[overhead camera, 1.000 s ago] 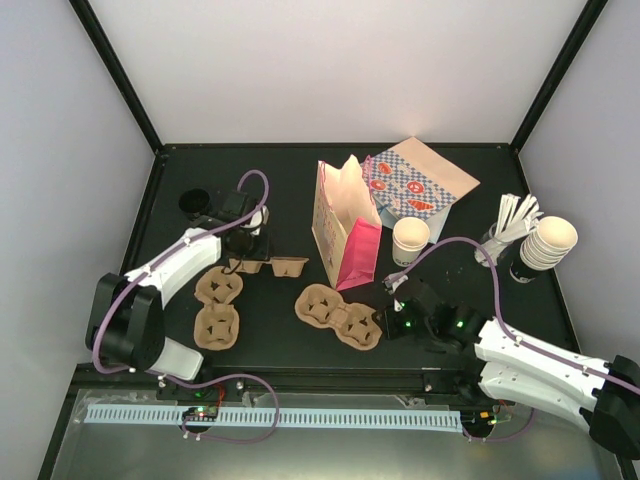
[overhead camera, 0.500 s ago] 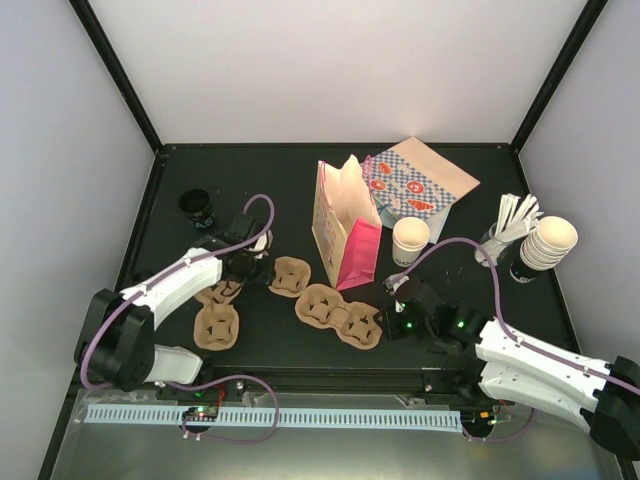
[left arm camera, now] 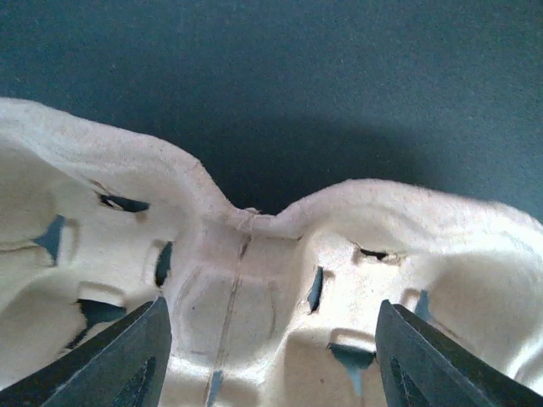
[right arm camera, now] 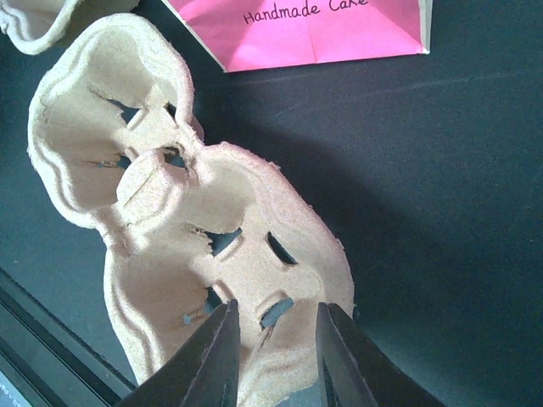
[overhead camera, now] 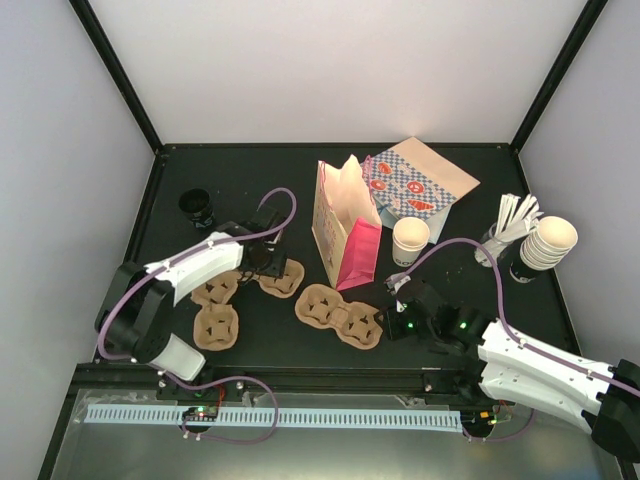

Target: Pack the takeout coffee

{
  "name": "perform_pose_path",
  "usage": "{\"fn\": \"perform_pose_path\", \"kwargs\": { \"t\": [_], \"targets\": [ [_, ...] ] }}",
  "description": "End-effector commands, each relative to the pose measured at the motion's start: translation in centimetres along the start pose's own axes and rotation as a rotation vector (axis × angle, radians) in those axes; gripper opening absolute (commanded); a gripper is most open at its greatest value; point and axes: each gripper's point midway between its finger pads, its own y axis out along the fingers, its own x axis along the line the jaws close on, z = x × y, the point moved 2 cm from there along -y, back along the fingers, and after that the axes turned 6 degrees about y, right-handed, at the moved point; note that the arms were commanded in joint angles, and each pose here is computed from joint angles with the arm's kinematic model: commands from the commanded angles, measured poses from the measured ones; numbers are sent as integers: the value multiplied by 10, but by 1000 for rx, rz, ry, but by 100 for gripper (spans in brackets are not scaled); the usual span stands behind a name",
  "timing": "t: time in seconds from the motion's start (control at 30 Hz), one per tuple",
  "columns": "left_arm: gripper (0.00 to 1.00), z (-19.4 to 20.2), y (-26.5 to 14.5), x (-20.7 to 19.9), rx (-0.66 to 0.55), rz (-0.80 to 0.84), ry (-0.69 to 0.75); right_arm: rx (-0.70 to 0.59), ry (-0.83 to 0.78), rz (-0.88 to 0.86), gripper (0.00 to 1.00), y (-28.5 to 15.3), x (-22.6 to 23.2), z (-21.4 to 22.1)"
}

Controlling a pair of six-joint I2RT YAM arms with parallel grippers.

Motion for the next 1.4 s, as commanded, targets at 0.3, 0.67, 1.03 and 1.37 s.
{"fn": "perform_pose_path", "kwargs": {
  "t": [0.3,0.67,1.03,1.37],
  "targets": [
    [76,-11,5,12,45,-158,41,-32,-7,-3,29,-4,3,-9],
    [81,-7,23,24,99,-116,12,-30,-16,-1,29,-5,5,-10],
    [47,-9,29,46,129,-140,-57,-29,-25,-2,29,-5,6,-12],
    [46,-25,27,95,77,-277,-175,-14,-29,-17,29,-10,8,-9]
  ]
}}
